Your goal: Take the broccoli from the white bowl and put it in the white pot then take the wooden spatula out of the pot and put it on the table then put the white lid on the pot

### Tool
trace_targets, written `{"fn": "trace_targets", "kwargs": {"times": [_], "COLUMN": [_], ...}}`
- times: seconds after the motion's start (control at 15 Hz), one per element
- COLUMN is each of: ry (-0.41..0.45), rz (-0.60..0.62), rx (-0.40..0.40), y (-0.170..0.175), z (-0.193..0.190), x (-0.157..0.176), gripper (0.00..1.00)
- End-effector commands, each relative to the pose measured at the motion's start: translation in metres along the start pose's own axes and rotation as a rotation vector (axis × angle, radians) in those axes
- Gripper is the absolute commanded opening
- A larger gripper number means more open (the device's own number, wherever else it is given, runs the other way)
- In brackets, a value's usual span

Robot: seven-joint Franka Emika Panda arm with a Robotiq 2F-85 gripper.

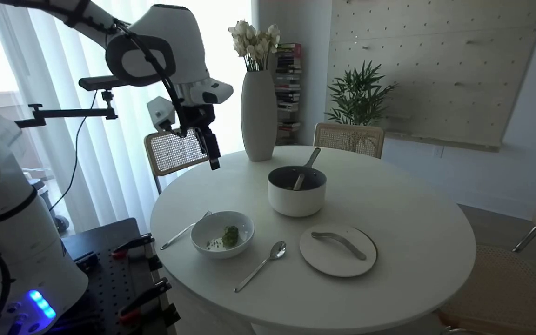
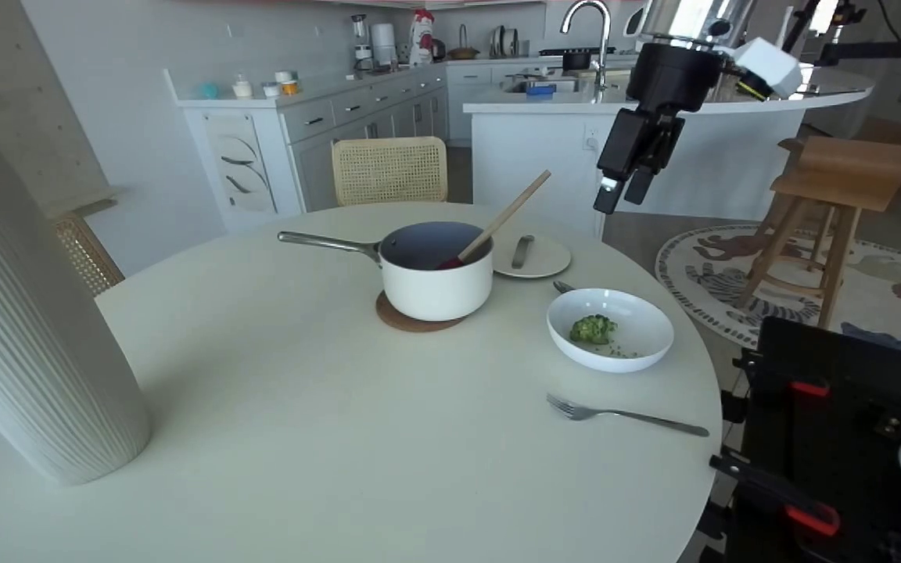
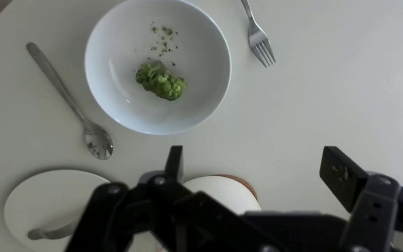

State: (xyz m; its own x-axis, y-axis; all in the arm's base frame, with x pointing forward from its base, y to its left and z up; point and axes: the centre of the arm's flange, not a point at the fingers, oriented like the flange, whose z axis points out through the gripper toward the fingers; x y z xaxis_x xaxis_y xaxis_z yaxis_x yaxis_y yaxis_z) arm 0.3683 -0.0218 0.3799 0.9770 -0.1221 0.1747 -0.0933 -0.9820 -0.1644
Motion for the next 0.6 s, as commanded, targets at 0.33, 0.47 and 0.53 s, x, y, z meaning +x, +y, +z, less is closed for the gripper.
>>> {"fn": "trace_targets", "kwargs": {"times": [0.33, 0.47, 0.53], "ry": [-0.026, -0.030, -0.030], "rz": [0.025, 0.024, 0.022], "rx": [-0.053, -0.074, -0.087], "y": [0.041, 0.042, 0.042], "z": [0.052, 0.065, 0.073], "x": [0.014, 0.015, 0.015], "gripper": [1.00, 1.00, 1.00]}}
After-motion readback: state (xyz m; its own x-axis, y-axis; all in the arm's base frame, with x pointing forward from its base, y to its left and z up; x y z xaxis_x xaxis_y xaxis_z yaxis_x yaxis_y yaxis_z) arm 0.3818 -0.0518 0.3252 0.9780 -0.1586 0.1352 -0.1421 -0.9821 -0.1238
